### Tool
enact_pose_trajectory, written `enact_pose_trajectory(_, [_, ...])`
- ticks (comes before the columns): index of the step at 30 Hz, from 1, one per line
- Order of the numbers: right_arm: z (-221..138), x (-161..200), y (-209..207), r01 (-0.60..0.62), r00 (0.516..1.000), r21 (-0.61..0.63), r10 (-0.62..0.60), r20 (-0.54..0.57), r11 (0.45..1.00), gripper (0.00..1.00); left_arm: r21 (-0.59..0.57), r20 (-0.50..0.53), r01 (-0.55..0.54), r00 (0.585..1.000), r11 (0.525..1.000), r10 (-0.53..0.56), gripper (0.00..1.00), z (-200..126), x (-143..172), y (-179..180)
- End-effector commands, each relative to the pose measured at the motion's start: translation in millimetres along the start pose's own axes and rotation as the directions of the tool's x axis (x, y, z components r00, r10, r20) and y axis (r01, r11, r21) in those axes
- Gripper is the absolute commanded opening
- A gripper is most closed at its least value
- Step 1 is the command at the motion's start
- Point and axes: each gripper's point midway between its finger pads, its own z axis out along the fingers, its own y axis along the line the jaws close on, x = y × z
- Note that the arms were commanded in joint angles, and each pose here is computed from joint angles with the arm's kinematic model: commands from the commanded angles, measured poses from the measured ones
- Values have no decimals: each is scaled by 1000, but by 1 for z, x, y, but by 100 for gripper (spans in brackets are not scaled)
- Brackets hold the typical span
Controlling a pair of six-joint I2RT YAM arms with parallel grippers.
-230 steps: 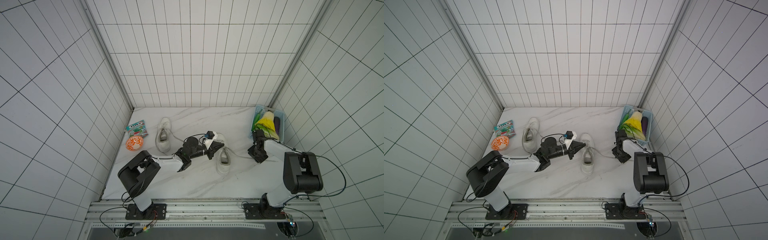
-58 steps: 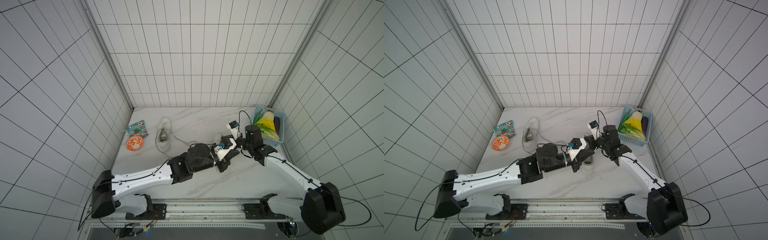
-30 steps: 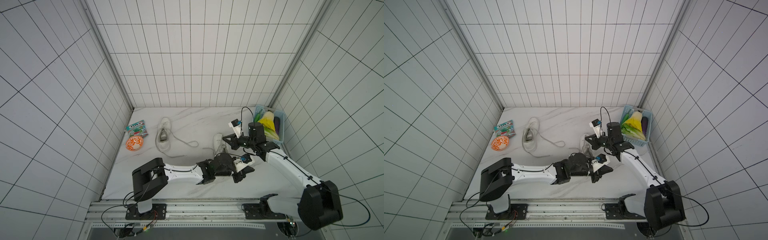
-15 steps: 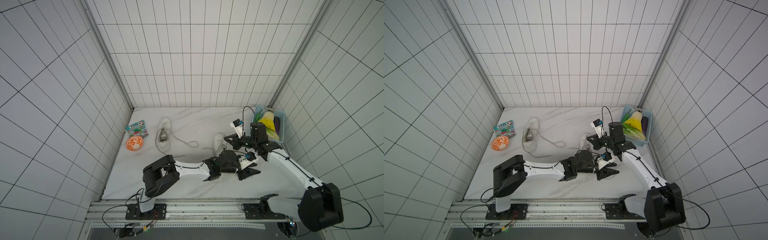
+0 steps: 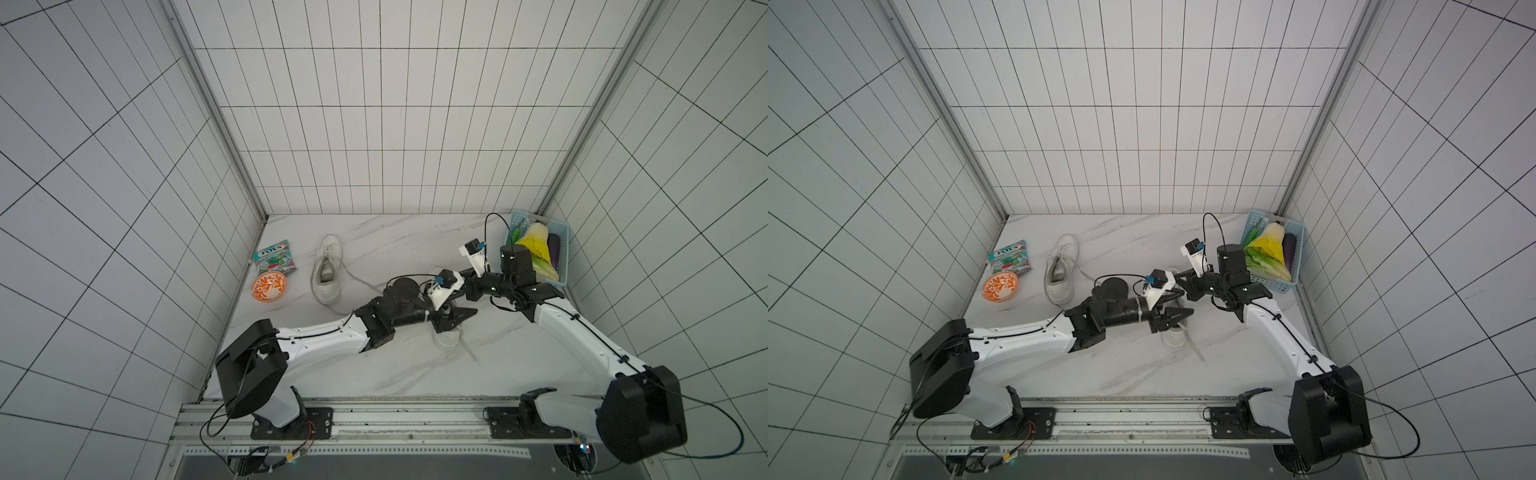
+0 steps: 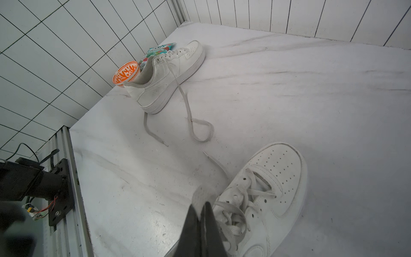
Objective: Tie the shoes
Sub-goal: Wrap the shoelace around the shoelace, then cross the shoelace with the shoelace.
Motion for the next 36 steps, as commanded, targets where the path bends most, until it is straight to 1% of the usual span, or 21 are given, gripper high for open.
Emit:
enact_pose_trajectory(1, [-8, -20, 7, 41, 998, -24, -40, 38, 999, 0, -76, -23, 135, 990, 988, -137, 54, -24, 19, 47])
enact_pose_trajectory(4, [-6, -16, 9, 32, 999, -39, -31, 25, 999, 0, -60, -32, 187, 981, 980, -190, 51, -31, 26, 72])
enact_pose_trajectory(9, [-6, -11, 14, 23, 1000, -64, -22, 11, 998, 0, -2, -88, 180, 980, 984, -180, 46, -19, 38, 87])
enact_pose_trajectory(11, [-5, -9, 16, 24, 1000, -70, -24, 5, 997, 0, 30, -105, 188, 977, 982, -184, 44, -11, 42, 88])
enact_pose_trajectory(15, [-5, -7, 17, 28, 1000, -75, -28, -1, 997, 0, 94, -121, 226, 969, 970, -214, 44, 4, 47, 86])
enact_pose_trajectory(19, [-5, -7, 18, 25, 1000, -78, -25, -4, 997, 0, 143, -129, 229, 969, 963, -211, 44, 16, 51, 78])
enact_pose_trajectory(23, [-4, -7, 20, 26, 1000, -85, -26, -5, 996, 0, 140, -143, 233, 967, 962, -213, 41, 28, 59, 79])
enact_pose_trajectory(27, [-4, -8, 20, 20, 1000, -85, -20, -8, 996, 0, 135, -132, 229, 968, 964, -212, 35, 37, 57, 82])
enact_pose_trajectory(32, [-5, -10, 23, 16, 1000, -96, -16, -1, 995, 0, 130, -116, 198, 976, 971, -184, 32, 45, 55, 83])
enact_pose_trajectory(34, [-6, -10, 23, 12, 1000, -97, -12, -2, 995, 0, 135, -104, 197, 977, 971, -183, 28, 45, 53, 83])
enact_pose_trajectory(36, [-6, -10, 23, 6, 1000, -96, -7, -4, 995, 0, 150, -93, 194, 979, 969, -182, 19, 45, 49, 81])
